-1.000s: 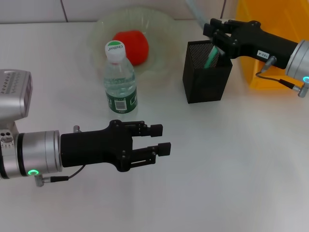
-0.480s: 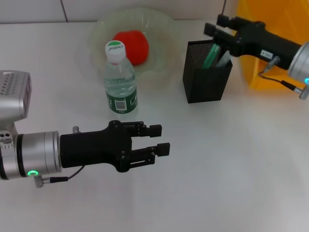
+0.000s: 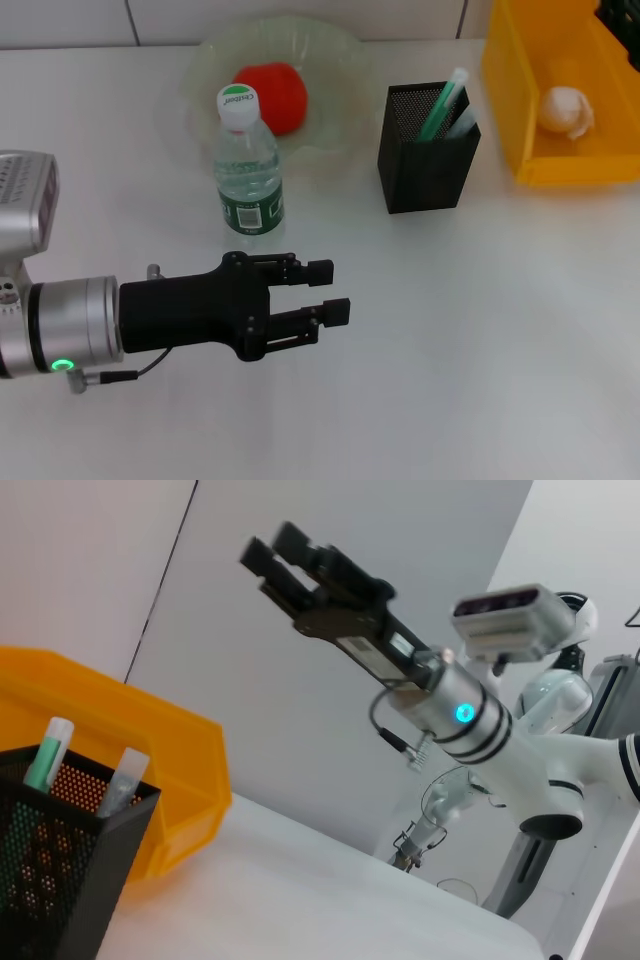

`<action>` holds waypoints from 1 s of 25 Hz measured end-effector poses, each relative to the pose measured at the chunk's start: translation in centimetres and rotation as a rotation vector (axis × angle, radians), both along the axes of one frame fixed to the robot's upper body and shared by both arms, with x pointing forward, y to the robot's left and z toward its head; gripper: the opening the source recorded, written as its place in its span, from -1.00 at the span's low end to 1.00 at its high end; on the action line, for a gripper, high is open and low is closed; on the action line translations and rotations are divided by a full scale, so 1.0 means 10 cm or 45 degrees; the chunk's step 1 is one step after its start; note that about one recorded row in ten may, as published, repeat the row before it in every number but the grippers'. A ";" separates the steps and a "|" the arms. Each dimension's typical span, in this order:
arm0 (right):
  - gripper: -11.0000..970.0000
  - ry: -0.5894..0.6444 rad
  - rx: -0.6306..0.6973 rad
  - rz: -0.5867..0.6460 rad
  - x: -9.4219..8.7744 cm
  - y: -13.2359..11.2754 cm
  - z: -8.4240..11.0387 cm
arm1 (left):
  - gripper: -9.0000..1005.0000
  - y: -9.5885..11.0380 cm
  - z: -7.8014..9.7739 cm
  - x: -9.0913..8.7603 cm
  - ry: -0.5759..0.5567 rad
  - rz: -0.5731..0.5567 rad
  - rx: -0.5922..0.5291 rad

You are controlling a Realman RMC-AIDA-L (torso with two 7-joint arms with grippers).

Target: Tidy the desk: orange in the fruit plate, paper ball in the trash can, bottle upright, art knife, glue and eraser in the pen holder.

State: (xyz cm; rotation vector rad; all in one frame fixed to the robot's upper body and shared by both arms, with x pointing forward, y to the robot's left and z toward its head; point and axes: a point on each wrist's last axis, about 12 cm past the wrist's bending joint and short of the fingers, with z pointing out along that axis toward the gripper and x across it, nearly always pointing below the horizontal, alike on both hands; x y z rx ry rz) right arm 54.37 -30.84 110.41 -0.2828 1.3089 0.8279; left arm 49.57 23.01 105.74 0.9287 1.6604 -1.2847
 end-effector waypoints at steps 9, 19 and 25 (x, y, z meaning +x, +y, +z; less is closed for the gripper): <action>0.24 0.056 -0.259 0.635 -0.79 0.07 -0.19 | 0.17 0.37 0.01 -0.18 0.004 0.069 -0.038; 0.49 0.167 -0.395 0.823 -0.95 0.43 -0.57 | 0.17 0.74 -0.05 -0.44 -0.070 0.170 -0.013; 0.64 0.197 -0.424 0.877 -0.88 0.55 -0.61 | 0.17 0.74 -0.06 -0.46 -0.067 0.175 -0.015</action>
